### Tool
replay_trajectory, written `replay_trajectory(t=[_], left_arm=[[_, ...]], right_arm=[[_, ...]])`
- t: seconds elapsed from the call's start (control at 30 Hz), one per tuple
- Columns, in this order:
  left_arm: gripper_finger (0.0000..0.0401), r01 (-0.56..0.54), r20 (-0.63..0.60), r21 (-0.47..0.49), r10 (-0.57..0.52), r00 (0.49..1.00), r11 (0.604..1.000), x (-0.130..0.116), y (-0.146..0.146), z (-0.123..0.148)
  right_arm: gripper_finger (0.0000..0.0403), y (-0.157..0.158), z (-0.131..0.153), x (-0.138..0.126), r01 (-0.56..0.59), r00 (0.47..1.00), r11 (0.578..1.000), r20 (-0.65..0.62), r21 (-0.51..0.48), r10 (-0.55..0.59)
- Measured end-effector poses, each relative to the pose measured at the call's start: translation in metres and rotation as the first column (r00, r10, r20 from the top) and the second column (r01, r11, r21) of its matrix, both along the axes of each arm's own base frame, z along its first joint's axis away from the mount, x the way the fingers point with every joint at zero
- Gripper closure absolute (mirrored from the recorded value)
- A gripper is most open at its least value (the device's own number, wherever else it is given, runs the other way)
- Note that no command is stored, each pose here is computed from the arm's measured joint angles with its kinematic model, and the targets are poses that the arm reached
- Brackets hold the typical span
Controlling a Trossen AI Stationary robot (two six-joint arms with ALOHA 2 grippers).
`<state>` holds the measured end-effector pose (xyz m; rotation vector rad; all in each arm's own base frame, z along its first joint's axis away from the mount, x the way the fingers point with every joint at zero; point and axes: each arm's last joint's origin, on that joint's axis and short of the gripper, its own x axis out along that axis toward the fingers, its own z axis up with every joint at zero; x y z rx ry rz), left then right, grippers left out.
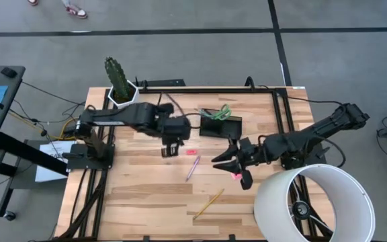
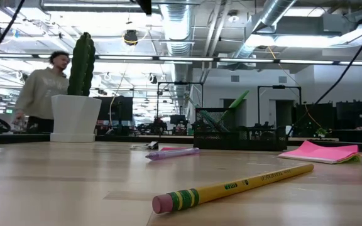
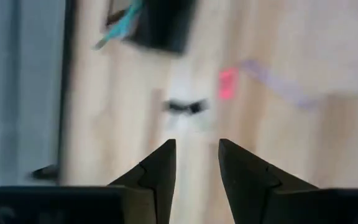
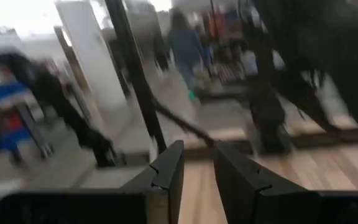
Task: Pick and place office supplies into organizer
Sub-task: Put the yellow pencil into the black desk organizer
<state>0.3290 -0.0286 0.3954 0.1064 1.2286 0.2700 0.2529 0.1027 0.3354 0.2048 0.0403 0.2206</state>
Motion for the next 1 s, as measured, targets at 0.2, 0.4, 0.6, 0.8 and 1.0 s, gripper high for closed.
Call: replay_trajectory(t=[0.2,0.4,0.6,0.8,1.0], left_arm=[[0.0287,-0.070,0.102,-0.153,0.086,0.991,0.986,-0.024,-0.047,0.017],[0.0287,-0.276,0.258,-0.167,0.312,0.914,0.946,-0.037,-0.107,0.006],[0.0287,-0.315,0.288,-0.275,0.390,0.874,0.908,-0.034,-0.149,-0.038],[0.0287,-0.337,0.176,-0.495,0.473,0.863,0.801,-0.016,-0.163,-0.096],[0.0287,-0.207,0.212,-0.642,0.430,0.878,0.739,-0.003,-0.170,-0.144]], right_arm=[[0.0321,-0.004,-0.016,0.004,-0.089,0.986,0.995,-0.147,-0.043,0.082],[0.0321,-0.013,-0.030,0.014,-0.128,0.968,0.991,-0.222,-0.042,0.115],[0.0321,-0.028,-0.030,0.019,-0.077,0.973,0.996,-0.221,-0.047,0.064],[0.0321,-0.038,-0.029,0.021,-0.041,0.976,0.998,-0.217,-0.047,0.029],[0.0321,-0.038,-0.029,0.021,-0.039,0.976,0.998,-0.217,-0.048,0.028]])
